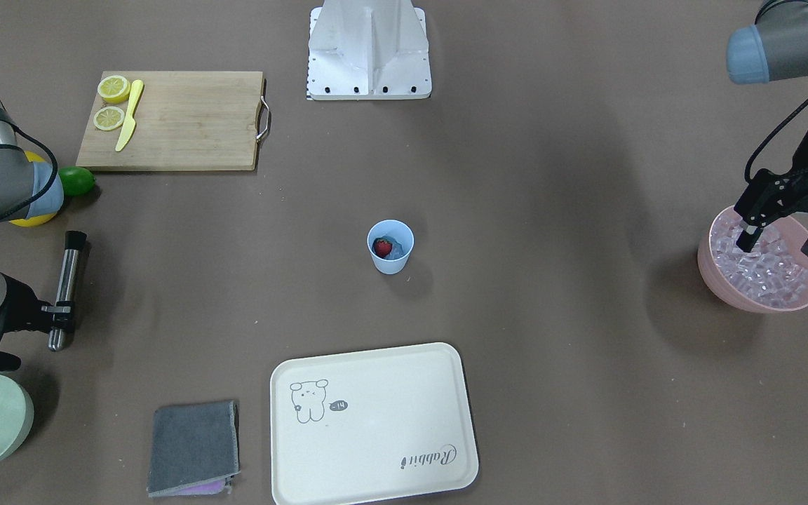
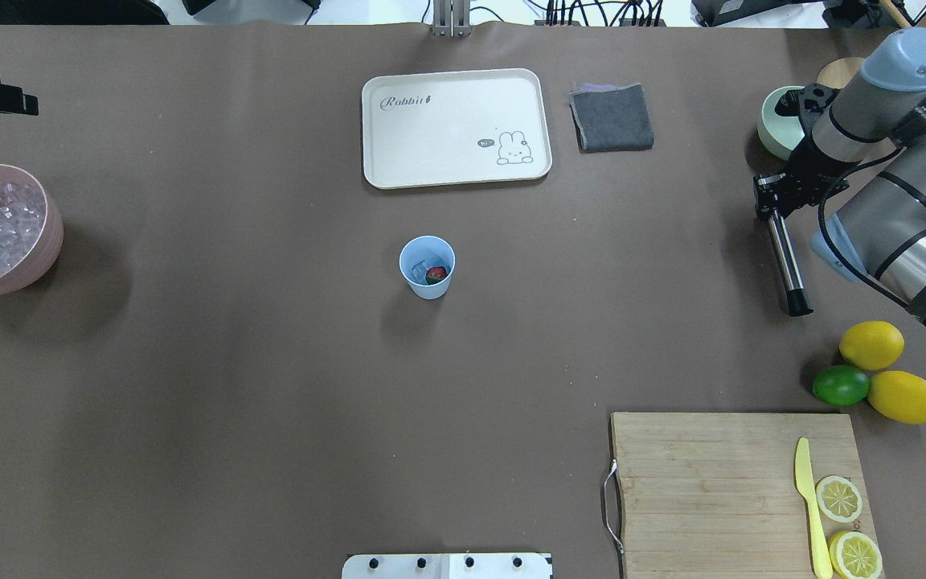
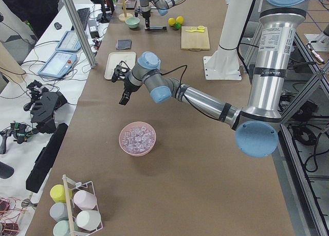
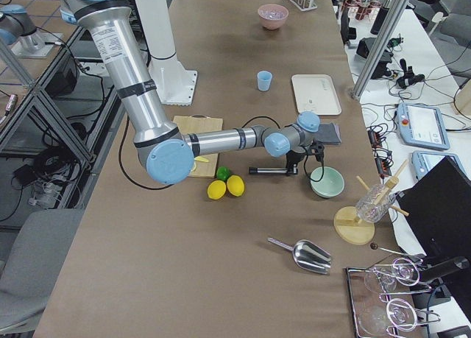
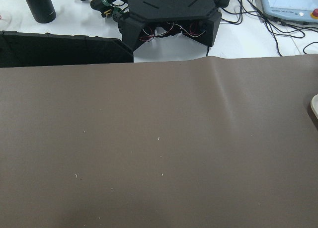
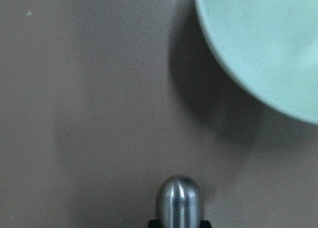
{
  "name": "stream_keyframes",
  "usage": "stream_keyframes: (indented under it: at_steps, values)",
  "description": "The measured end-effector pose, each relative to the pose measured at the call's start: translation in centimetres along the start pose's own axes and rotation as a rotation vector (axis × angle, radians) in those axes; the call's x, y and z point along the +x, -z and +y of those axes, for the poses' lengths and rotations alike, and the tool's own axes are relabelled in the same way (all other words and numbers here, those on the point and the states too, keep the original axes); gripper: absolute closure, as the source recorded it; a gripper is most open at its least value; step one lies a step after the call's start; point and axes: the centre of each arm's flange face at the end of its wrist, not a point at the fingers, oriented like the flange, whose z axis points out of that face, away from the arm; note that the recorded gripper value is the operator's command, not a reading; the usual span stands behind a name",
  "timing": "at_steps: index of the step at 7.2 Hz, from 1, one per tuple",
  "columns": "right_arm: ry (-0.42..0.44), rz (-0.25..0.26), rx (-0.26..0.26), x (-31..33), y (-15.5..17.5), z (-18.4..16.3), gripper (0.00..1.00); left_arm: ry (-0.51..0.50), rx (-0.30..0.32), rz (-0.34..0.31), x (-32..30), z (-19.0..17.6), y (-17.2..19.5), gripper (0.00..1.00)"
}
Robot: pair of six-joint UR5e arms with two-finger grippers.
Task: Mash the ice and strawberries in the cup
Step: 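Lift the metal pestle upright with the right gripper toward the cup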
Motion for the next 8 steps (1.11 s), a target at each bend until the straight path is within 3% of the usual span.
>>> stream_keyframes:
  at_steps: [5, 8]
  values:
    - [0.081, -0.057, 0.215, -6.6, 11.9, -4.2, 1.00, 0.024, -0.012, -0.027, -2.0, 0.9, 0.2, 0.02]
    - [0.255, -0.163, 0.365, -15.9, 20.3, -0.7, 1.00, 0.114, -0.008, -0.115, -7.7, 1.0, 1.0, 0.02]
